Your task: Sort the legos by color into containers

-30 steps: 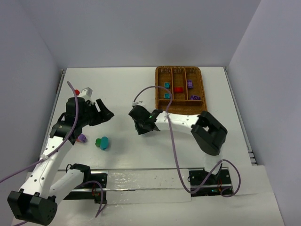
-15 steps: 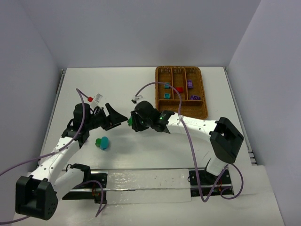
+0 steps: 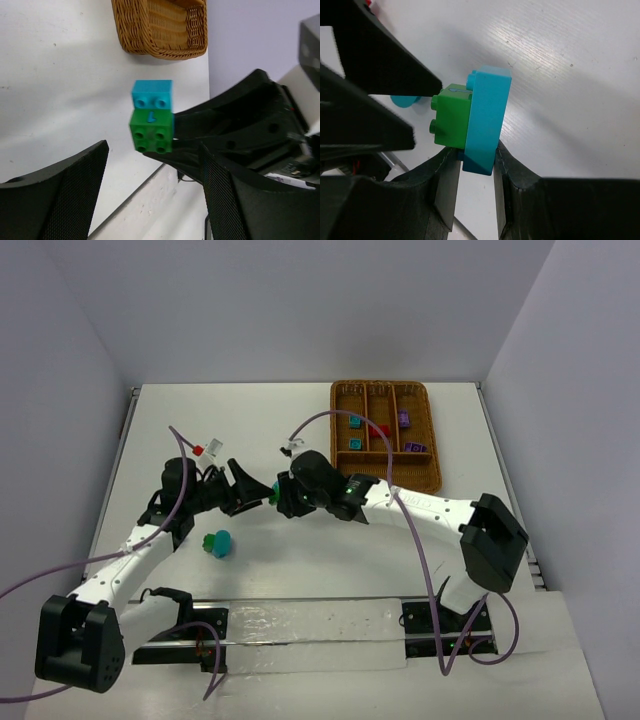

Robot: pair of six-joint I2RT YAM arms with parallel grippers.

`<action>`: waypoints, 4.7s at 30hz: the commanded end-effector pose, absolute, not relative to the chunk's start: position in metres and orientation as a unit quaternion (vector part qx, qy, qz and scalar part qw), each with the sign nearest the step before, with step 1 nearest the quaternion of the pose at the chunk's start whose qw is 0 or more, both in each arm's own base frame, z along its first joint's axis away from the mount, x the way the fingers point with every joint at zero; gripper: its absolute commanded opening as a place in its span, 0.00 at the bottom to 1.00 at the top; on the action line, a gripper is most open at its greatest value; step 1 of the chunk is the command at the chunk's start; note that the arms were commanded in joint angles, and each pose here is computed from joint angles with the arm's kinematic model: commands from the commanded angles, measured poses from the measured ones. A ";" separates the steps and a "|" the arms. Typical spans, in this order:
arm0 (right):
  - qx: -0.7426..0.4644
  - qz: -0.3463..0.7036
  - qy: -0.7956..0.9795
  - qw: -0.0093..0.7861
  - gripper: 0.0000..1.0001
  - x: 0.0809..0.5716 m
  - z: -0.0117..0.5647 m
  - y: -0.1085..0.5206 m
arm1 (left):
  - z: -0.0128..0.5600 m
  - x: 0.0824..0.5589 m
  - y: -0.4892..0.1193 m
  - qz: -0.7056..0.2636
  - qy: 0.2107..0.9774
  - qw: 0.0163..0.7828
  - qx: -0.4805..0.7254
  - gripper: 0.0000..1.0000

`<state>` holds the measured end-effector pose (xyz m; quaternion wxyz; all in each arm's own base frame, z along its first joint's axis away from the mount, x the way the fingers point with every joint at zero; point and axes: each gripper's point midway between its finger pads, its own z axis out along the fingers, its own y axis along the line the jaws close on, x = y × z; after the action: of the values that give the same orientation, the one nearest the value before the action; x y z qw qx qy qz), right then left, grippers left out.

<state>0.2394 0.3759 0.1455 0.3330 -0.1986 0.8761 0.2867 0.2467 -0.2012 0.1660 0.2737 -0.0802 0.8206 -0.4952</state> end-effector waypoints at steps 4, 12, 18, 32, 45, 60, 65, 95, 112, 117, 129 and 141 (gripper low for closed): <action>-0.205 0.326 0.847 0.366 0.00 0.238 0.181 0.384 | 0.177 0.255 -0.204 -0.504 0.807 0.300 -0.067 0.77; -0.205 0.329 0.846 0.365 0.00 0.239 0.183 0.389 | 0.177 0.253 -0.210 -0.525 0.799 0.286 -0.062 0.70; -0.211 0.337 0.845 0.358 0.00 0.236 0.184 0.392 | 0.179 0.254 -0.212 -0.532 0.796 0.281 -0.058 0.65; -0.215 0.337 0.845 0.354 0.00 0.236 0.183 0.394 | 0.182 0.252 -0.217 -0.548 0.790 0.272 -0.052 0.37; -0.166 0.397 0.838 0.334 0.00 0.244 0.179 0.372 | 0.194 0.237 -0.211 -0.552 0.783 0.285 -0.037 0.00; -0.047 0.247 0.883 0.397 0.00 0.315 0.175 0.304 | 0.191 0.260 -0.177 -0.459 0.814 0.336 -0.112 0.00; 0.018 0.172 0.901 0.398 0.00 0.364 0.164 0.263 | 0.211 0.265 -0.164 -0.423 0.818 0.370 -0.120 0.00; 0.093 0.053 0.910 0.401 0.84 0.511 0.150 0.197 | 0.246 0.257 -0.202 -0.434 0.820 0.367 -0.061 0.00; 0.213 0.047 0.860 0.461 0.88 0.355 0.209 0.062 | 0.230 0.320 -0.358 -0.414 0.847 0.329 0.043 0.00; 0.249 0.071 0.837 0.483 0.88 0.313 0.208 0.049 | 0.178 0.353 -0.405 -0.370 0.874 0.311 0.051 0.00; 0.259 0.074 0.806 0.528 0.88 0.281 0.237 0.031 | 0.132 0.382 -0.448 -0.293 0.902 0.311 0.062 0.78; 0.218 0.118 0.819 0.517 0.88 0.287 0.236 0.054 | 0.236 0.354 -0.364 -0.226 0.881 0.415 0.030 0.95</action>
<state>0.2807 0.0404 0.2185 0.5026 0.2417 0.8257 0.0842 0.3594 -0.4144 0.1468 0.3220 0.0563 0.9110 -0.2515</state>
